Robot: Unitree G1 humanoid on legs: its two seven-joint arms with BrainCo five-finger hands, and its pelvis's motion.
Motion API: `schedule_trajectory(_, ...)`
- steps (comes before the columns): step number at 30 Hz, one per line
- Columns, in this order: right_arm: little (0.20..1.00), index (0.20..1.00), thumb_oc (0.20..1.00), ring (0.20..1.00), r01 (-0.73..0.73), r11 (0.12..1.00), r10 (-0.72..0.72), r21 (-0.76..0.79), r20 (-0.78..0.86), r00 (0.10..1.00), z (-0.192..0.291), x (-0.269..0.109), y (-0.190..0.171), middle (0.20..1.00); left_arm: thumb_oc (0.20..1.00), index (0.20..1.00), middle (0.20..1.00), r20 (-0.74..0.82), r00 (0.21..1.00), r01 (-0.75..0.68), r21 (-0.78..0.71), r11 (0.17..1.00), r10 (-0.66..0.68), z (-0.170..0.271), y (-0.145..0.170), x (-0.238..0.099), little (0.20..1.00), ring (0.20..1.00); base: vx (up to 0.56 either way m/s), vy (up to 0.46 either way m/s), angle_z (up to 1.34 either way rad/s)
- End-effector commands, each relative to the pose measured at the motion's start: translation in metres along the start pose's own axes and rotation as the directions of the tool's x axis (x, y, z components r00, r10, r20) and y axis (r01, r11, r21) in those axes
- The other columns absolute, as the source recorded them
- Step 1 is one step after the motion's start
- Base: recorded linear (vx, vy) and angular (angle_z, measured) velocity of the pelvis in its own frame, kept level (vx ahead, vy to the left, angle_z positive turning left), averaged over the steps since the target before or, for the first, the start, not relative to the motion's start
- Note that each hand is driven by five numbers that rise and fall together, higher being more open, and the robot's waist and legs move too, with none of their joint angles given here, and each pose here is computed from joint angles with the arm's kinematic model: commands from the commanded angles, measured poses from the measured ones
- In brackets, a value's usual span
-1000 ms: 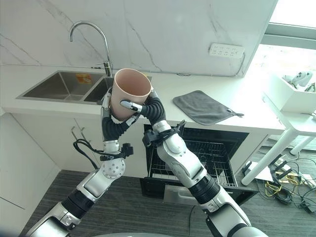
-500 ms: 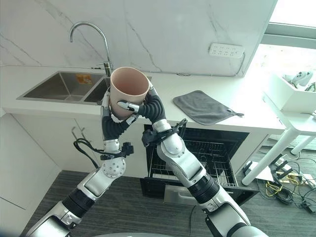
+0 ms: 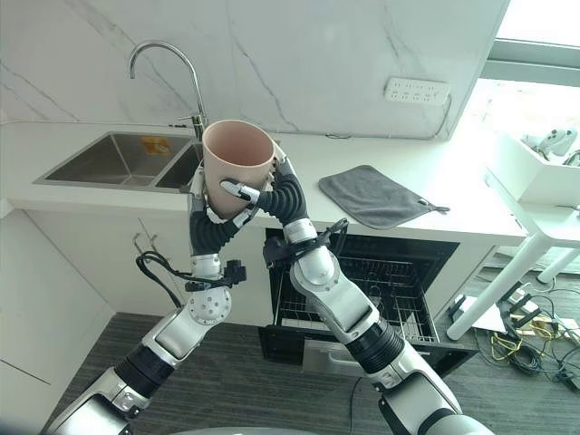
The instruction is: Place the dishes in the dishwasher.
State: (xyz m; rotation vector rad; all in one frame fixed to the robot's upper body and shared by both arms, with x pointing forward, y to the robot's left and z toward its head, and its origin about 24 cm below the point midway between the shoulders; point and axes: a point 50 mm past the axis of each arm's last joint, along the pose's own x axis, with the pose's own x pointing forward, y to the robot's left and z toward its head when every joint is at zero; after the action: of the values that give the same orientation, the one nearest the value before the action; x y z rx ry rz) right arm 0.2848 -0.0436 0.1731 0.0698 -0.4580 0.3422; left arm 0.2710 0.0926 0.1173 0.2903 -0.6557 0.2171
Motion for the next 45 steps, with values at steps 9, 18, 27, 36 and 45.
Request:
schedule_trajectory(9,0.2,0.2,0.2,0.2,0.119,0.965,-0.184,0.235,0.279,0.942,0.057,0.033,-0.004,0.2,1.0,1.0,1.0,0.002,0.972,0.233,-0.015,0.972,-0.233,0.001,-0.037,0.008,1.0,1.0,0.0,0.0,0.0)
schedule_trajectory(18,0.2,0.2,0.2,0.2,0.367,0.854,-0.484,0.368,0.305,0.82,0.064,0.015,-0.057,0.2,1.0,1.0,1.0,-0.082,0.982,0.179,0.072,0.981,-0.173,-0.023,-0.017,0.001,1.0,1.0,0.0,0.0,0.0)
schedule_trajectory(27,0.2,0.2,0.2,0.2,0.525,0.79,-0.607,0.316,0.292,0.739,0.054,-0.013,-0.103,0.2,1.0,1.0,1.0,-0.114,0.941,0.324,0.019,0.946,-0.32,-0.032,-0.006,-0.009,1.0,1.0,0.03,-0.012,0.0)
schedule_trajectory(36,0.2,0.2,0.2,0.2,0.544,0.838,-0.546,0.046,0.097,0.832,0.01,-0.046,-0.156,0.2,1.0,1.0,1.0,-0.261,0.462,0.86,-0.099,0.5,-0.847,-0.05,-0.012,-0.056,1.0,1.0,0.09,-0.04,-0.21)
schedule_trajectory(45,0.2,0.2,0.2,0.2,0.428,0.903,-0.422,-0.04,0.111,0.9,0.025,-0.001,-0.171,0.2,1.0,1.0,1.0,-0.241,0.399,0.914,0.024,0.406,-0.885,-0.04,-0.013,-0.014,1.0,1.0,-0.16,0.017,-0.12)
